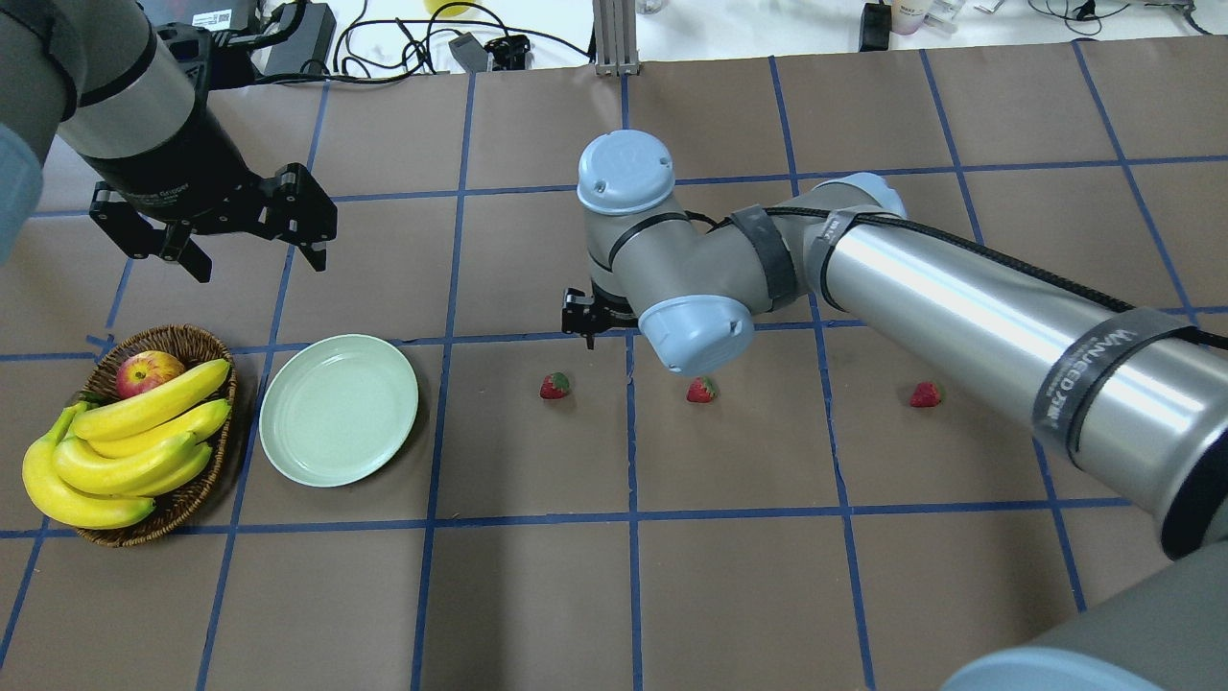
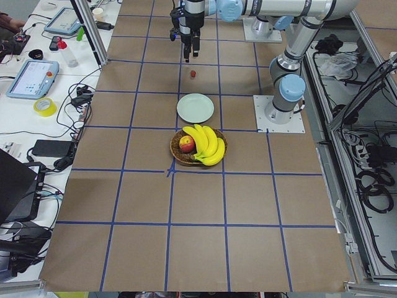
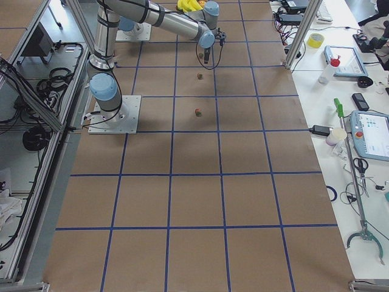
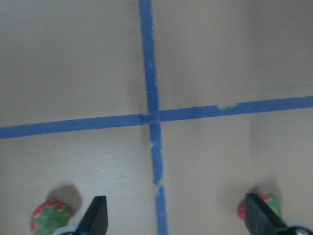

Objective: Collect all strawberries into plate
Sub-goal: 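Carry the strawberry toward the plate and release it beside the plate, then move the right gripper back and grasp the second strawberry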

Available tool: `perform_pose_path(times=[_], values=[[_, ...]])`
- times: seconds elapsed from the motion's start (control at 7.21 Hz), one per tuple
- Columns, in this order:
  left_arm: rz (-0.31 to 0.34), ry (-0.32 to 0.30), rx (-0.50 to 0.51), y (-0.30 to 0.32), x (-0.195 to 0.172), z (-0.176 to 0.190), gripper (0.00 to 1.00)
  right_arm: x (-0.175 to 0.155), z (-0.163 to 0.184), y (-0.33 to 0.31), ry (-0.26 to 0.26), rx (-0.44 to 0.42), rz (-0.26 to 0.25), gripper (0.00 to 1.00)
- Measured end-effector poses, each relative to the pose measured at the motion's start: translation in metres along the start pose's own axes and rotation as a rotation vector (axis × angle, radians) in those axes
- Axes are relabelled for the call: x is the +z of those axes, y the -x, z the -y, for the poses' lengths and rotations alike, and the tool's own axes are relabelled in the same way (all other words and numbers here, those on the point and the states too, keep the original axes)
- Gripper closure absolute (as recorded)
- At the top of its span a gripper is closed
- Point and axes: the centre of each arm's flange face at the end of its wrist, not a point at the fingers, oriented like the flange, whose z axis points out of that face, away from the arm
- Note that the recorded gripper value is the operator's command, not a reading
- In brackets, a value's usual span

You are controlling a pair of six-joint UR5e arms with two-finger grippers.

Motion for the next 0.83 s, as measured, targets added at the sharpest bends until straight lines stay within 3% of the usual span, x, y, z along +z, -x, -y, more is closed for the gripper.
perform_pose_path(times=[0.14,0.28,0.42,0.83], values=[[-0.001,0.0,0.0,0.0,0.001,0.001,0.0,0.008,0.004,-0.032,0.026,-0.031,-0.021,0.02],[-0.001,0.001,0.0,0.0,0.001,0.001,0.0,0.025,0.0,-0.059,0.051,-0.036,-0.039,0.12],[-0.002,0.0,0.0,0.0,0.001,0.001,0.0,0.043,-0.009,-0.075,0.072,-0.035,-0.052,0.63],[-0.003,-0.004,-0.002,0.001,0.001,0.002,0.0,0.057,-0.017,-0.083,0.099,-0.031,-0.039,0.85]])
